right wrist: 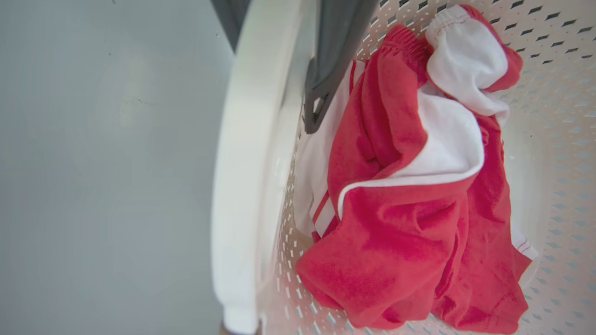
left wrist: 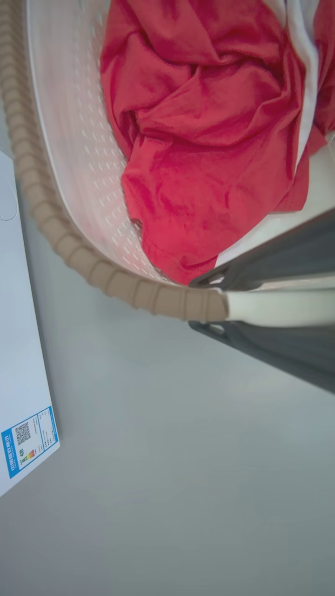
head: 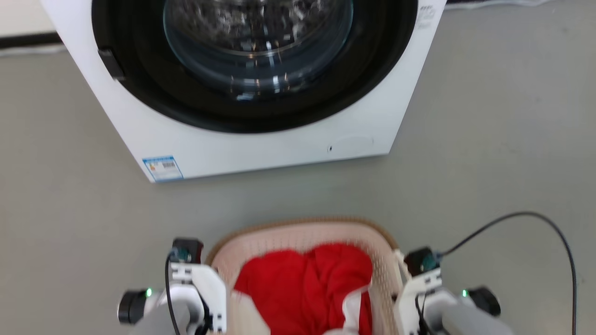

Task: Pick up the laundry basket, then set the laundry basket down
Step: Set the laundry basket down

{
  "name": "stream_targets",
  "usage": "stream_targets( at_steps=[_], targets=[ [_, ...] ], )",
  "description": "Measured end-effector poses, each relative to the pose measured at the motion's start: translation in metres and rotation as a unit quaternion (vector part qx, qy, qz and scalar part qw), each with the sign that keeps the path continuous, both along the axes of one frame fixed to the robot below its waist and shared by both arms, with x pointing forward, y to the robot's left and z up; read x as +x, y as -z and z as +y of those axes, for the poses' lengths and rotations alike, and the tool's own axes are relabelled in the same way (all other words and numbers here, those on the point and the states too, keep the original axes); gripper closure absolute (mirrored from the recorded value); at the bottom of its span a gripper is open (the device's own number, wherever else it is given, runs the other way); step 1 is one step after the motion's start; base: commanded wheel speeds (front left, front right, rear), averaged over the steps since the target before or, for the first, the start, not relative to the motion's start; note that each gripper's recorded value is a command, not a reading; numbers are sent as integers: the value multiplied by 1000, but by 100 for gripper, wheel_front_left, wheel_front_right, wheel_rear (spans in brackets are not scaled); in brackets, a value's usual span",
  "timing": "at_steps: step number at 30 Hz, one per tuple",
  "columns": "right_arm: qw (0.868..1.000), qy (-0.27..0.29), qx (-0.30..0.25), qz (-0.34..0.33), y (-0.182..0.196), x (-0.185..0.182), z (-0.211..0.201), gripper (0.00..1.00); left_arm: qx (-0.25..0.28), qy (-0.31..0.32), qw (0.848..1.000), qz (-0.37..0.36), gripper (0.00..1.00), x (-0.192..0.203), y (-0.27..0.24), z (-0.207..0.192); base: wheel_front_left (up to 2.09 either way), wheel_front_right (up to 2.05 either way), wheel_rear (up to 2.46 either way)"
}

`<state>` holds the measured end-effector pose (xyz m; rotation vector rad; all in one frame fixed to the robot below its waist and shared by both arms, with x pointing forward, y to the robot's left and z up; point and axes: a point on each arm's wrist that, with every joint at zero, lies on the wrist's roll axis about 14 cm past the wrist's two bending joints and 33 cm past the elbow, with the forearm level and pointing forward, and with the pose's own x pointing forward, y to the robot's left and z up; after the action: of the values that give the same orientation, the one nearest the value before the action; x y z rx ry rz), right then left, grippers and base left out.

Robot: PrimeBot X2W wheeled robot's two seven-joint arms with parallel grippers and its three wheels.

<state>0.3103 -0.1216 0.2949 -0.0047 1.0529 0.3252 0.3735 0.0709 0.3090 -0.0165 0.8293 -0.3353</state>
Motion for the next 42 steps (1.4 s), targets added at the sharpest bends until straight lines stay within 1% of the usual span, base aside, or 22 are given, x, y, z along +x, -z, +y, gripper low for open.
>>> stream_targets(
  at_steps=[5,13,15,16,18,19,20,26,27,32,37,42],
  targets=[
    [1000,3,-1,-23,0,38,-3,100,-6,-7,1000,-9,100,31,4,-1,0,0,0],
    [998,13,7,-58,16,97,-5,100,-11,-18,1000,-16,98,85,27,1,0,0,0],
    [998,15,9,-63,24,112,-5,100,-11,-23,1000,-18,98,98,36,2,0,0,0],
    [998,16,10,-63,34,123,-6,100,-10,-23,1000,-18,98,110,46,1,0,0,0],
    [998,21,10,-58,46,132,-6,100,-12,-25,1000,-14,98,118,58,1,0,0,0],
    [998,23,11,-56,52,135,-6,100,-4,-25,1000,-12,98,122,64,2,0,0,0],
    [998,24,12,-54,59,139,-5,100,1,-26,1000,-11,100,126,71,3,0,0,0],
    [999,30,16,-37,94,154,-4,100,6,-17,1000,6,100,144,109,6,0,0,0],
    [999,30,16,-37,94,154,-4,100,6,-17,1000,6,100,144,109,6,0,0,0],
    [999,47,22,-16,118,152,-6,100,15,6,1000,16,100,154,135,2,0,0,0],
    [997,67,24,-1,132,146,-13,100,12,16,999,30,100,153,155,-7,0,0,0],
    [996,83,27,-8,140,155,-16,100,12,22,999,26,100,164,160,-10,0,0,0]
  ],
)
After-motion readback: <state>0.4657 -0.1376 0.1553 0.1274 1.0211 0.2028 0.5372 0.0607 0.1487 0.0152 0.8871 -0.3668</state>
